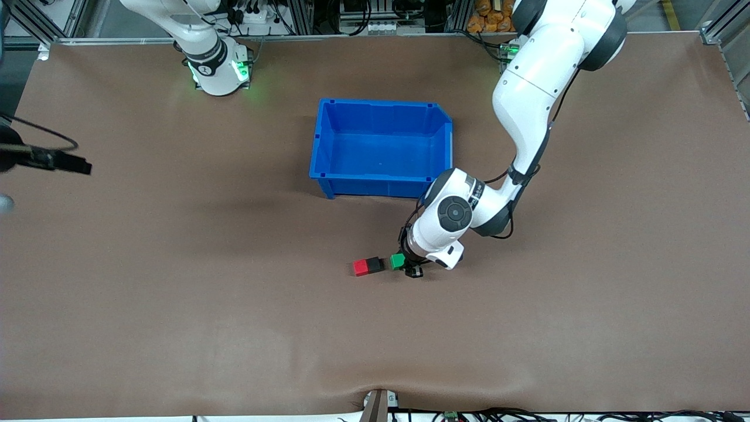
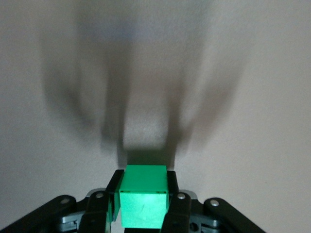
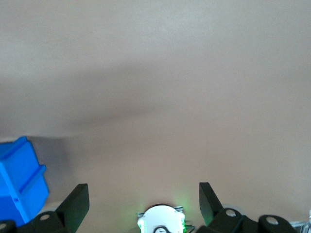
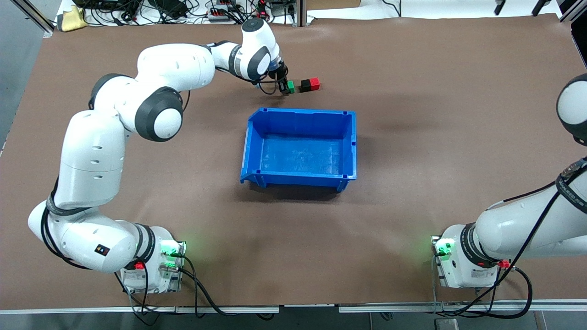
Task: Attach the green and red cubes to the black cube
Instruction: 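Press the green cube against the black cube with the left gripper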
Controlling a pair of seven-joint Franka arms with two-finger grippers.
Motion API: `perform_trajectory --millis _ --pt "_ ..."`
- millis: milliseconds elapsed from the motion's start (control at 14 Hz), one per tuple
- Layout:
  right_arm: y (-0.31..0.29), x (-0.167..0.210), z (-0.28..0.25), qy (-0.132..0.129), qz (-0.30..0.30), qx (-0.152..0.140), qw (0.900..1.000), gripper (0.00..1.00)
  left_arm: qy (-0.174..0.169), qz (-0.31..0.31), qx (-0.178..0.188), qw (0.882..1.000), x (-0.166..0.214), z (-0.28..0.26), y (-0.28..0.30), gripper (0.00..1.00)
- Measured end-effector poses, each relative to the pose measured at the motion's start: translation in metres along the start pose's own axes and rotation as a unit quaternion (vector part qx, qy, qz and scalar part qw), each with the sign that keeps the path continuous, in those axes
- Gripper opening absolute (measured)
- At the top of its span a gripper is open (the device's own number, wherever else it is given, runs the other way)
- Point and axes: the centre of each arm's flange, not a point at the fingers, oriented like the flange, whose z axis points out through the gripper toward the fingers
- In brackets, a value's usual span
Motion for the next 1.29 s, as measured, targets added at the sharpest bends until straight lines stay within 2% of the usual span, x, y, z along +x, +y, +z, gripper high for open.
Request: perform_trajectory --millis 286,643,929,1000,1143,1286 --pt "0.01 -0.023 -0.009 0.025 -0.03 0.014 0.999 1.0 0.0 0.005 -0.003 1.0 -0.006 0.002 -0.001 0.39" --pt "0.021 -0.056 0.007 0.077 -0.058 0.023 0.995 1.0 0.009 0.021 -0.014 1.0 -0.019 0.005 -0.01 0.39" --pt "0.02 -0.082 -0.061 0.159 -0.062 0.021 0.985 1.0 0.009 0.023 -0.015 1.0 -0.022 0.006 -0.011 0.39" --pt "0.02 -0.088 -0.073 0.171 -0.062 0.021 0.983 1.0 0.009 0.025 -0.015 1.0 -0.023 0.006 -0.012 0.39" --pt "0.018 -0.091 -0.078 0.175 -0.064 0.02 0.982 1.0 0.008 0.027 -0.015 0.999 -0.026 0.007 -0.014 0.39" --pt "0.016 -0.089 -0.074 0.166 -0.066 0.02 0.984 1.0 0.007 0.029 -0.015 0.999 -0.029 0.008 -0.016 0.39"
